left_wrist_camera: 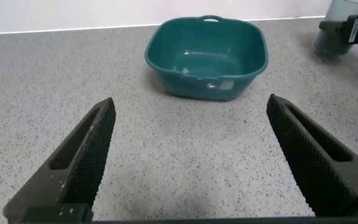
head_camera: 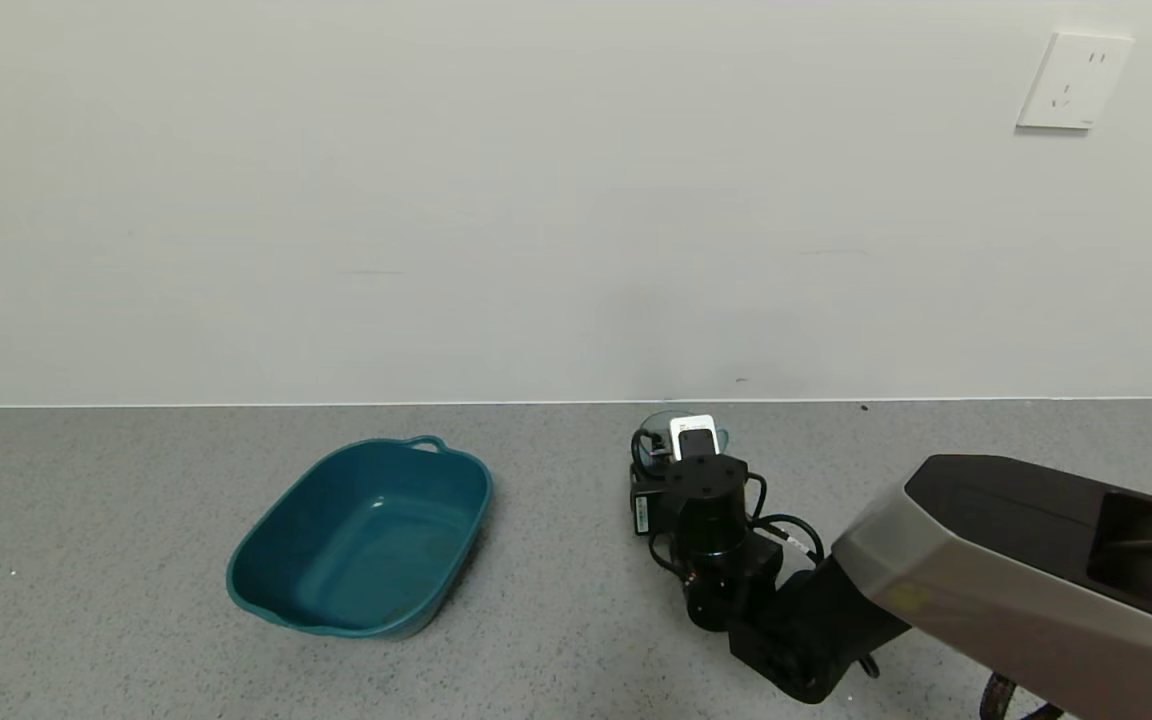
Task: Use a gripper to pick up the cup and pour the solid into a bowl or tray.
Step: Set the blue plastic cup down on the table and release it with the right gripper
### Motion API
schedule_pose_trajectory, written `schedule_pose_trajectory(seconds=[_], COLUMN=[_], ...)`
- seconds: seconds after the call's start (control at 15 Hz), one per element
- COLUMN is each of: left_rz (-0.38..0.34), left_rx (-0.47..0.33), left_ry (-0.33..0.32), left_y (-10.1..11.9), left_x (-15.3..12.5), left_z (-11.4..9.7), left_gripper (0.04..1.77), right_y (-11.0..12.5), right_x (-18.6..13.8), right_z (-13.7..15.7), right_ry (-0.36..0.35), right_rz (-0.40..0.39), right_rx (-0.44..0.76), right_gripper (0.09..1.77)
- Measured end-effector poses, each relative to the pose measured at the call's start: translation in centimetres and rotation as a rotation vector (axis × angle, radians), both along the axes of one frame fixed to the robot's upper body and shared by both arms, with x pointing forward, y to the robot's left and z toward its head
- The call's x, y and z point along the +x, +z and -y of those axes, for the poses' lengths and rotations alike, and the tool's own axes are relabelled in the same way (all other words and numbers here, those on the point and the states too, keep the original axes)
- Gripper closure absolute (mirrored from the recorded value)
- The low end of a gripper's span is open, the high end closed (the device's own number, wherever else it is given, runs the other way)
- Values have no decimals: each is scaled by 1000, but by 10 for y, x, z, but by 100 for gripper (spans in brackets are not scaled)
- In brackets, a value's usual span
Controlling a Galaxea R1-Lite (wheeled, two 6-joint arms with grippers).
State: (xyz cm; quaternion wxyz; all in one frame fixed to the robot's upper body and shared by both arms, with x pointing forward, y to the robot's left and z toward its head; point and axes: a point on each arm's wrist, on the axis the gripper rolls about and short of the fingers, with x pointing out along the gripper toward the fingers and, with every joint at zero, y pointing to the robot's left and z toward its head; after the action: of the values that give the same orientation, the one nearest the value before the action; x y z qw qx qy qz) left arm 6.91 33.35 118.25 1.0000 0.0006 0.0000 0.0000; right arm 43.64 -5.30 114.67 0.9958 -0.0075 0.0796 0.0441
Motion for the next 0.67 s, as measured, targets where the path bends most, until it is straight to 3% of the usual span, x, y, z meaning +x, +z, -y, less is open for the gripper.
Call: schedule_pose_trajectory(seconds=[0.67], left_rz=[0], left_rx=[0], left_ry=[0], left_y=[0], left_x=[0], left_z=[0], left_gripper=[6], right_y=[-4], right_x=[-2], right_z=[-2], right_ry=[17], right_rz=[0], right_rx=[0], right_gripper=[25])
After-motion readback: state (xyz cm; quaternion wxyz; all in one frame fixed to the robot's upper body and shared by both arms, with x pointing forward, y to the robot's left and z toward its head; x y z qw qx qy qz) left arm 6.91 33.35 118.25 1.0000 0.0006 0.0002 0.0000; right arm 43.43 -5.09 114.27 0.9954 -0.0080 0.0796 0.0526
